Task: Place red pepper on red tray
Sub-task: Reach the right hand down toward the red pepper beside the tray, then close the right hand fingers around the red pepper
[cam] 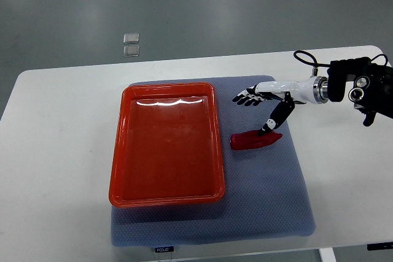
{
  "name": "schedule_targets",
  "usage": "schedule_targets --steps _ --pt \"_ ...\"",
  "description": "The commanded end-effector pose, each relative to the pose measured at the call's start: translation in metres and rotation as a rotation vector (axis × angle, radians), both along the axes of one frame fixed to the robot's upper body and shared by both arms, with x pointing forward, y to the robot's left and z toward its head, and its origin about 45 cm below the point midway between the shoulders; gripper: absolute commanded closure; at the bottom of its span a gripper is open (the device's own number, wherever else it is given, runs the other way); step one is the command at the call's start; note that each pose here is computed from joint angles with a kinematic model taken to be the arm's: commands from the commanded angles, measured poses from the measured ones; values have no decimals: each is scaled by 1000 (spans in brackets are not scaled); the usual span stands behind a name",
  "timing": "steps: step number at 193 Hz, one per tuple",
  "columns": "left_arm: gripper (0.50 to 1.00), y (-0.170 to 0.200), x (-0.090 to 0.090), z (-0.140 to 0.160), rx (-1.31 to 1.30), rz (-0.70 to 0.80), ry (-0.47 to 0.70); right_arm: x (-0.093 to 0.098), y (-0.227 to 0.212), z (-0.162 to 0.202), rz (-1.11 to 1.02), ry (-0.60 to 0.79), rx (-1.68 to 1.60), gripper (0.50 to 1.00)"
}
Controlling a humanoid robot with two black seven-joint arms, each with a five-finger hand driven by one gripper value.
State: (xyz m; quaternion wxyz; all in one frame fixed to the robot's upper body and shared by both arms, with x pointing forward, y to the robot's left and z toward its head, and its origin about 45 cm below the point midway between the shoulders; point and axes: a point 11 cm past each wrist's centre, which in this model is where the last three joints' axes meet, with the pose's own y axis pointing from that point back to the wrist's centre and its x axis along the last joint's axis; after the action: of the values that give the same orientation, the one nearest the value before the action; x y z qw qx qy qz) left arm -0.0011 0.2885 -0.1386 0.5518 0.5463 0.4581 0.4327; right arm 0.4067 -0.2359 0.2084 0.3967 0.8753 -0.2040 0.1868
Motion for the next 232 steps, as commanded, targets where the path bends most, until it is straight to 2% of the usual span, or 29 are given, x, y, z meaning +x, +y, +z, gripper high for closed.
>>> schedule_targets --steps 1,76,100,150,232 --pt "500 0 0 0 1 0 0 -4 -8 -9 12 -4 -88 583" --pt "500 1 0 0 4 -1 0 -10 -1 -10 6 -31 -74 585" --pt "500 1 0 0 4 -1 0 -19 3 -24 3 -13 -58 587" --pt "500 2 0 0 6 -1 0 -22 9 -32 -4 -18 -47 589" --pt "500 3 0 0 7 -1 0 -29 4 -43 -17 -5 -49 636"
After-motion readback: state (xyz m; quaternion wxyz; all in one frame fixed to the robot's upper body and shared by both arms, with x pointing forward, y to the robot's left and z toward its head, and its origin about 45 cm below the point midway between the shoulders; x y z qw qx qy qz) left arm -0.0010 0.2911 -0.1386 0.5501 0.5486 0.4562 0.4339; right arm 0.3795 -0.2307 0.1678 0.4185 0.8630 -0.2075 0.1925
